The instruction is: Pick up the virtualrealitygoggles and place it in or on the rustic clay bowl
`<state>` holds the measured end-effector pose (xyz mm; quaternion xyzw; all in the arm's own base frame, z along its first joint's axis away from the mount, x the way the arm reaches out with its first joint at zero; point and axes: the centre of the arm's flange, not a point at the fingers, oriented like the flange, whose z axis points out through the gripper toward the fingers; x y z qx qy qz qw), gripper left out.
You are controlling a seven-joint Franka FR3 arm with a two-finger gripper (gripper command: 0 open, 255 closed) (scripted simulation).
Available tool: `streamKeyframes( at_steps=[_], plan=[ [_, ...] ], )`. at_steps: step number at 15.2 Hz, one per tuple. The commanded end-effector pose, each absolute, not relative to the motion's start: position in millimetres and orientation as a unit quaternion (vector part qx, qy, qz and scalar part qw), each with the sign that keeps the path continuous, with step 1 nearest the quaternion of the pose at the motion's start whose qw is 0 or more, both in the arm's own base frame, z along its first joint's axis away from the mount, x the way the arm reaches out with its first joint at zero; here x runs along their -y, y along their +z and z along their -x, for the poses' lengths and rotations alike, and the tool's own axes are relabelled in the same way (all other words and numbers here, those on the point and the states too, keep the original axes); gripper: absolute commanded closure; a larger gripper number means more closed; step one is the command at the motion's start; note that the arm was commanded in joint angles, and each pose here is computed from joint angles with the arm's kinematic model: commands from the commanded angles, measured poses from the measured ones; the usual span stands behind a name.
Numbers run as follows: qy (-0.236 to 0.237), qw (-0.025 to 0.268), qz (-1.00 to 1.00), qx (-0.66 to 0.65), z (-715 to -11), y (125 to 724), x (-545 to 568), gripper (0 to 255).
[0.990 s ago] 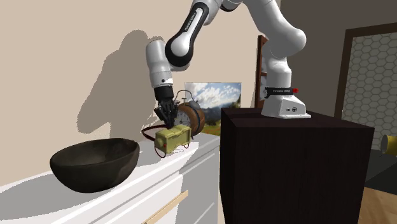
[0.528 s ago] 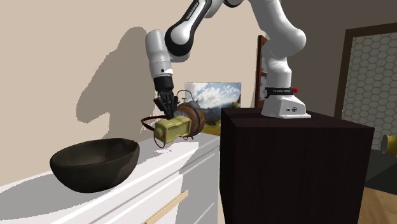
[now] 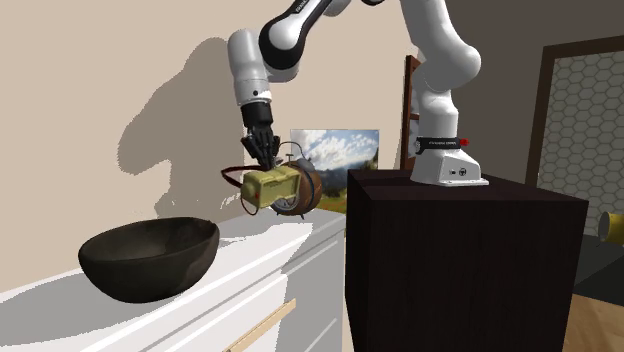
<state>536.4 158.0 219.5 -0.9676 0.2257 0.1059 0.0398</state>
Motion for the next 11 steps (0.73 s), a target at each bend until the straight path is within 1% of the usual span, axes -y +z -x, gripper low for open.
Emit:
streamKeyframes(
  at_steps=[1,8,11],
  plan=[
    [0.106,0.04,0.968,-0.226,-537,231,-158,255],
    [0.106,0.04,0.968,-0.226,-537,264,-158,255],
    [0.106,0.04,0.968,-0.226,-555,267,-193,255]
  ],
)
